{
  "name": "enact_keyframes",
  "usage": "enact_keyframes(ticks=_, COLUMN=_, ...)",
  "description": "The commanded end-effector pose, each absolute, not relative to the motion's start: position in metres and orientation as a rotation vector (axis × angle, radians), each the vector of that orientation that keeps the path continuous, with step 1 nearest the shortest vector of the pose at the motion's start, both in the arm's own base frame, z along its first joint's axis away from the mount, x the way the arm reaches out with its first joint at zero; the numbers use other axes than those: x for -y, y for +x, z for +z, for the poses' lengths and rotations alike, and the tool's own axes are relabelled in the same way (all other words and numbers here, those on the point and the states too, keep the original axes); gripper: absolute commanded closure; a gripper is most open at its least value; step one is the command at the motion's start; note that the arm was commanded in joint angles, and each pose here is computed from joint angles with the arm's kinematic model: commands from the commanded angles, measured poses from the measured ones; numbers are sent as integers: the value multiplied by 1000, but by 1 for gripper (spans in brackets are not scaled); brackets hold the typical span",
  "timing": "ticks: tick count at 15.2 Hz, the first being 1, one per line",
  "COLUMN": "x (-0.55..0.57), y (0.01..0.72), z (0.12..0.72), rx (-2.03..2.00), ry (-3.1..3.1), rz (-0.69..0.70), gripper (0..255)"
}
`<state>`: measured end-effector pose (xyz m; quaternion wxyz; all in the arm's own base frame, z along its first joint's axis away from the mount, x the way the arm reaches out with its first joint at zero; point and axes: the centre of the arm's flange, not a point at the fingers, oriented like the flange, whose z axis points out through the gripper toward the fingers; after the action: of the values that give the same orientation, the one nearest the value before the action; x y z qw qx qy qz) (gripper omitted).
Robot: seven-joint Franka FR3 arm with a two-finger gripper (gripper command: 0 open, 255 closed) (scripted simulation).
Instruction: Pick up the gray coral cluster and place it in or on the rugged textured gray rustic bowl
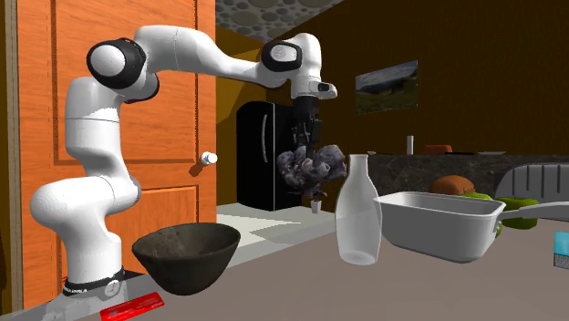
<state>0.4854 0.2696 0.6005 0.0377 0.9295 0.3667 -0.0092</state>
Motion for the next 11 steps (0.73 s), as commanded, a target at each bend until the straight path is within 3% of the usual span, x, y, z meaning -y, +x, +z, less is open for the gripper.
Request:
enact_keyframes(ticks=1, x=-270, y=485, z=612, rx=-1125, ry=2852, rz=-25, gripper=255)
enact_keyframes(ticks=11, x=-201, y=447, z=639, rx=-1125, ry=2852, rz=-25, gripper=255)
